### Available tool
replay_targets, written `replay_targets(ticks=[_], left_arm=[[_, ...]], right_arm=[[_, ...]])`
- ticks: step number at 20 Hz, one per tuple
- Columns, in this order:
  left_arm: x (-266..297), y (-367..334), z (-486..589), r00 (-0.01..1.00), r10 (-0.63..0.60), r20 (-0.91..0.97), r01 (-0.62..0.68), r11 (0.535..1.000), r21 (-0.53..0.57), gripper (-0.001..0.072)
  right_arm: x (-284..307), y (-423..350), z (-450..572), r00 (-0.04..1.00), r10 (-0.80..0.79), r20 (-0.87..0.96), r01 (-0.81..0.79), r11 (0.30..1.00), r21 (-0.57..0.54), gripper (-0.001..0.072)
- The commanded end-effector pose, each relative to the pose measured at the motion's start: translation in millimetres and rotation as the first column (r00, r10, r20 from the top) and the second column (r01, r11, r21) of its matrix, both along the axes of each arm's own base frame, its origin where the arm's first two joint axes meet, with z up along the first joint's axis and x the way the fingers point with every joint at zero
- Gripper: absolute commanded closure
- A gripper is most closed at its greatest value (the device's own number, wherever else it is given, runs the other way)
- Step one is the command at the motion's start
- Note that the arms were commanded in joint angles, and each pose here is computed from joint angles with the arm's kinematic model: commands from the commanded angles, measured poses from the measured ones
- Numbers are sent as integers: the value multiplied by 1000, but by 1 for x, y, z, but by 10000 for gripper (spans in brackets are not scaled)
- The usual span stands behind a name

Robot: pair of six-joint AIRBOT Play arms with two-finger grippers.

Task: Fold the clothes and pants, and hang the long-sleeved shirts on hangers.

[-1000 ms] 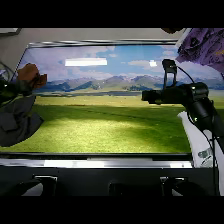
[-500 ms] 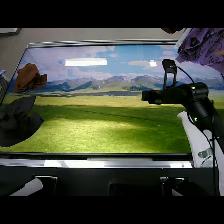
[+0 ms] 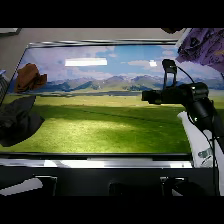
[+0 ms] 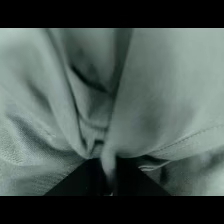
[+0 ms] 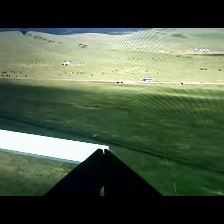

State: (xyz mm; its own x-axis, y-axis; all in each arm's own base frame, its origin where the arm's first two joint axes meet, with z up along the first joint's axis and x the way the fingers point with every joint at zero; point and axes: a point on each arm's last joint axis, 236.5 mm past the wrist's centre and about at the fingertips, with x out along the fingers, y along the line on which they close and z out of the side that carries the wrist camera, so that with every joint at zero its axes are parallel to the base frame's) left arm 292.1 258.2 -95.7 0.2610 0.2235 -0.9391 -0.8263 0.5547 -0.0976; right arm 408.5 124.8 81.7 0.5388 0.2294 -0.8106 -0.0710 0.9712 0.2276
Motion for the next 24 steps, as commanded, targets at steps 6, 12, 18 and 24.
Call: replay_targets(ticks=[6,12,18,24], left_arm=[[61,-220,76,921,-325,214,380,872,-308,695],[29,-454,108,744,-587,319,665,600,-444,694],[-6,-558,62,707,-645,289,686,529,-499,539],[54,-467,111,701,-611,367,712,573,-406,-8]], right_arm=[[-17,-3,-7,997,10,-75,-11,1000,-19,680],[-49,-20,-1,989,19,-148,-33,995,-90,679],[-70,-34,-2,979,12,-206,-42,989,-145,580],[-43,-101,3,985,-143,-92,98,920,-381,389]])
